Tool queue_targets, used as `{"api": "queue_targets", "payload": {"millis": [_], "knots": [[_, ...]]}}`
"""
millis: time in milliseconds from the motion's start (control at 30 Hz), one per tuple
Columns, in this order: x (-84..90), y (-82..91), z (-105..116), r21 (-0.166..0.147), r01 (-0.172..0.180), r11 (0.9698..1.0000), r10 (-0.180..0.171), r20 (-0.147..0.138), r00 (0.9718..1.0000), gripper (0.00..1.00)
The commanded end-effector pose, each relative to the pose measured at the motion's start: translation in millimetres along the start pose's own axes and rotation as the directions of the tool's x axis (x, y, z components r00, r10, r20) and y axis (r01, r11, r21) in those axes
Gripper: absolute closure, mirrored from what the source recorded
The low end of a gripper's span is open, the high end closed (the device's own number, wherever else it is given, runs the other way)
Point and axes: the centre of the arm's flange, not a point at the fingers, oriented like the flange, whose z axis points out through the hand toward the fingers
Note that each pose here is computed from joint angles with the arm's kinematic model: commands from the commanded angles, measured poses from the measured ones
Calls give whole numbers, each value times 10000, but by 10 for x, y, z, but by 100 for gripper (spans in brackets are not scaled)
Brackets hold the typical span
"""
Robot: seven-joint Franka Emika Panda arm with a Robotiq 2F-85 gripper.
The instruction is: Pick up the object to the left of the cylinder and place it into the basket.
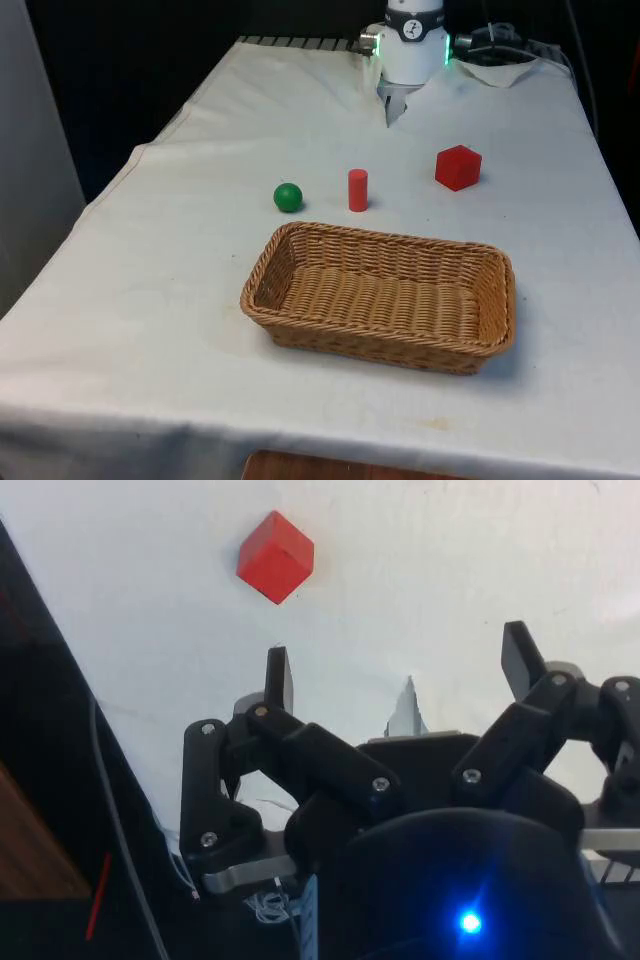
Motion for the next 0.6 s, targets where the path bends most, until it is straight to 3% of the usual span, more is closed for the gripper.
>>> {"api": "queue_targets", "payload": {"millis": [0, 233, 267, 300, 333, 467, 500, 567], "knots": [[3, -2, 13, -1, -4, 10000, 4, 17, 10000, 0], [-31, -47, 56, -151, 29, 9999, -33, -262, 9997, 0], [-9, -35, 77, -64, 50, 10000, -51, -35, 10000, 0], [-40, -50, 62, -179, 33, 9998, -38, -283, 9996, 0], [-52, -61, 96, -209, 68, 9998, -76, -350, 9994, 0], [-88, -73, 166, -256, 145, 9996, -156, -444, 9989, 0], [-80, -73, 177, -155, 166, 9997, -170, -282, 9995, 0], [-105, -80, 202, -276, 191, 9994, -205, -482, 9986, 0]]}}
